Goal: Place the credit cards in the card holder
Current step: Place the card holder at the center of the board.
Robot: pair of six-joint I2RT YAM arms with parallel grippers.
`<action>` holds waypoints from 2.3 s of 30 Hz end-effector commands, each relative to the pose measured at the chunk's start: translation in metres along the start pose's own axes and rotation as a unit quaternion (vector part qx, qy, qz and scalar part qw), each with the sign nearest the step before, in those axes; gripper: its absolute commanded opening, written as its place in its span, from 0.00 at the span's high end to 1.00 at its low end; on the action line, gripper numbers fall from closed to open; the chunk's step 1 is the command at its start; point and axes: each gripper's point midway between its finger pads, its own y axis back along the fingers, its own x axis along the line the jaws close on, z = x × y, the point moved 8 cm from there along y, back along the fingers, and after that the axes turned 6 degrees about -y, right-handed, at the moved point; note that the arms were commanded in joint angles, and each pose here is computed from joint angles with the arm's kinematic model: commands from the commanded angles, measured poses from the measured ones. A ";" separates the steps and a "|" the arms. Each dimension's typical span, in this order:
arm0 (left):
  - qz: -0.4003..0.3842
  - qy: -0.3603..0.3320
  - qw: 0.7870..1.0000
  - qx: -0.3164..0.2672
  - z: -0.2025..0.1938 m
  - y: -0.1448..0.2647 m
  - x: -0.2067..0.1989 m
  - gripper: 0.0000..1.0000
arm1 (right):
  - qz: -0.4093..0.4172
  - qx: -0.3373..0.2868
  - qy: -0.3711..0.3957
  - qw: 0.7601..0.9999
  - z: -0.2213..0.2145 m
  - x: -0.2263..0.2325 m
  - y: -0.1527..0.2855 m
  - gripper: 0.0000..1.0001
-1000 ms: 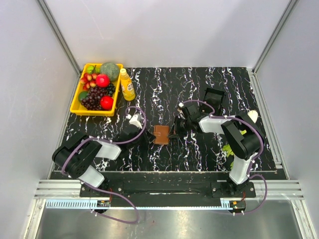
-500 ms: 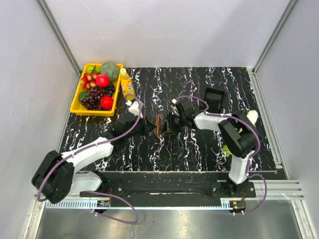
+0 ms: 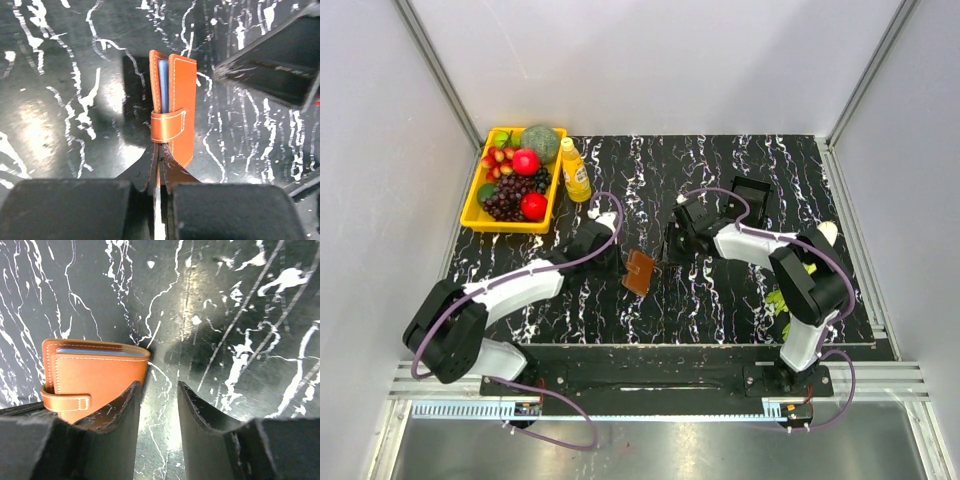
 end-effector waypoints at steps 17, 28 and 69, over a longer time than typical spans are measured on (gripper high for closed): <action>0.203 -0.133 0.970 -0.023 0.031 0.009 -0.036 1.00 | -0.055 -0.155 0.015 0.986 0.024 -0.011 0.088 0.69; 0.199 -0.183 0.962 -0.046 0.042 0.006 -0.082 1.00 | -0.074 -0.227 -0.022 0.971 0.027 -0.043 0.127 0.69; 0.149 -0.179 0.972 0.005 0.013 -0.034 -0.106 0.84 | 0.111 -0.022 -0.105 0.988 -0.005 -0.017 -0.014 0.79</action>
